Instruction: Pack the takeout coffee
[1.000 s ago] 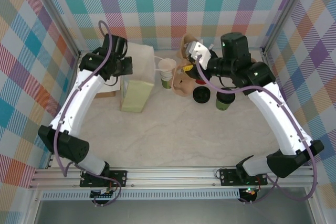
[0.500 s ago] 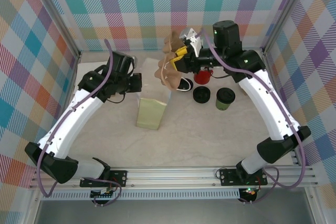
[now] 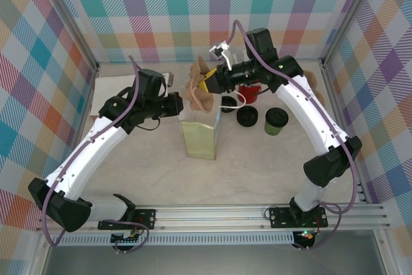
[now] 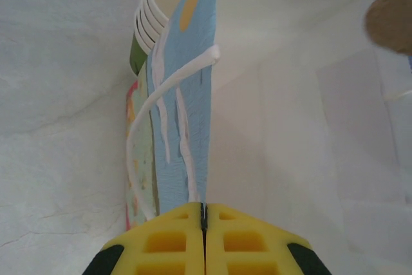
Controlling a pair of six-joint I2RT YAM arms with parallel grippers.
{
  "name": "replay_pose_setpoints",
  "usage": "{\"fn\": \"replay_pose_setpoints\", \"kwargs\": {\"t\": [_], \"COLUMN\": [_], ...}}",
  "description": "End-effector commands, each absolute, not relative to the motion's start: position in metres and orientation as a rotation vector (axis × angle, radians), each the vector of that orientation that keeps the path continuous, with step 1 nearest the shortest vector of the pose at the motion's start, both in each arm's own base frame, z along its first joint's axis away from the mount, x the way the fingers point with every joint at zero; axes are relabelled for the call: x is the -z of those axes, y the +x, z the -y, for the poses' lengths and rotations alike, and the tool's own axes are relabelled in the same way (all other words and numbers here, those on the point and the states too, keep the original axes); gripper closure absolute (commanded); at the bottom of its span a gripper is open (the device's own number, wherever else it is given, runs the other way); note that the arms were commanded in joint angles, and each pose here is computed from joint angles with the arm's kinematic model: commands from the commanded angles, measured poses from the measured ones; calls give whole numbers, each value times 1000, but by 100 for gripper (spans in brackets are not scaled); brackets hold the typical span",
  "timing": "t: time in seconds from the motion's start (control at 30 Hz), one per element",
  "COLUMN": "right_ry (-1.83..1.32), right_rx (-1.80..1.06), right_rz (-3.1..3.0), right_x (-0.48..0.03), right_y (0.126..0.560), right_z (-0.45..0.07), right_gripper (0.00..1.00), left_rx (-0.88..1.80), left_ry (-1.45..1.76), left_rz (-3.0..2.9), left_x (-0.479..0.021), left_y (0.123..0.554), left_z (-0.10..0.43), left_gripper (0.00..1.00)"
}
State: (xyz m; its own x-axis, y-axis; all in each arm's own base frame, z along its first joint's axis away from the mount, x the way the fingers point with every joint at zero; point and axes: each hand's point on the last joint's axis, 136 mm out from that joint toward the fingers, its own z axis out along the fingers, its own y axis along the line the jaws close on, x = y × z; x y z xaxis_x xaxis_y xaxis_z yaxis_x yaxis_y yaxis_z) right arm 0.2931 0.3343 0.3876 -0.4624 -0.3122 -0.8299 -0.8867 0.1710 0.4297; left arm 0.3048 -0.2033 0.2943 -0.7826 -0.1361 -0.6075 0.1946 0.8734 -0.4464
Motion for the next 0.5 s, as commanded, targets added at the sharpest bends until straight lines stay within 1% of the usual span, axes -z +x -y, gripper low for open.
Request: {"fn": "replay_pose_setpoints", "kwargs": {"t": [0.0, 0.2, 0.47], "right_ry": [-1130, -1108, -1116], "right_rx": [-1422, -1431, -1152], "right_rz": [-1908, -2028, -2172], "right_x": [-388, -358, -322], "right_y": [284, 291, 315], "right_z": [-340, -342, -328], "right_gripper": [69, 70, 71], "left_rx": [742, 745, 757], "left_ry": [56, 49, 57], "left_rz": [-2335, -2339, -2362], "left_x": [-305, -300, -295], "left_y": [300, 299, 293], "left_z": [215, 216, 217], "left_gripper": [100, 100, 100]}}
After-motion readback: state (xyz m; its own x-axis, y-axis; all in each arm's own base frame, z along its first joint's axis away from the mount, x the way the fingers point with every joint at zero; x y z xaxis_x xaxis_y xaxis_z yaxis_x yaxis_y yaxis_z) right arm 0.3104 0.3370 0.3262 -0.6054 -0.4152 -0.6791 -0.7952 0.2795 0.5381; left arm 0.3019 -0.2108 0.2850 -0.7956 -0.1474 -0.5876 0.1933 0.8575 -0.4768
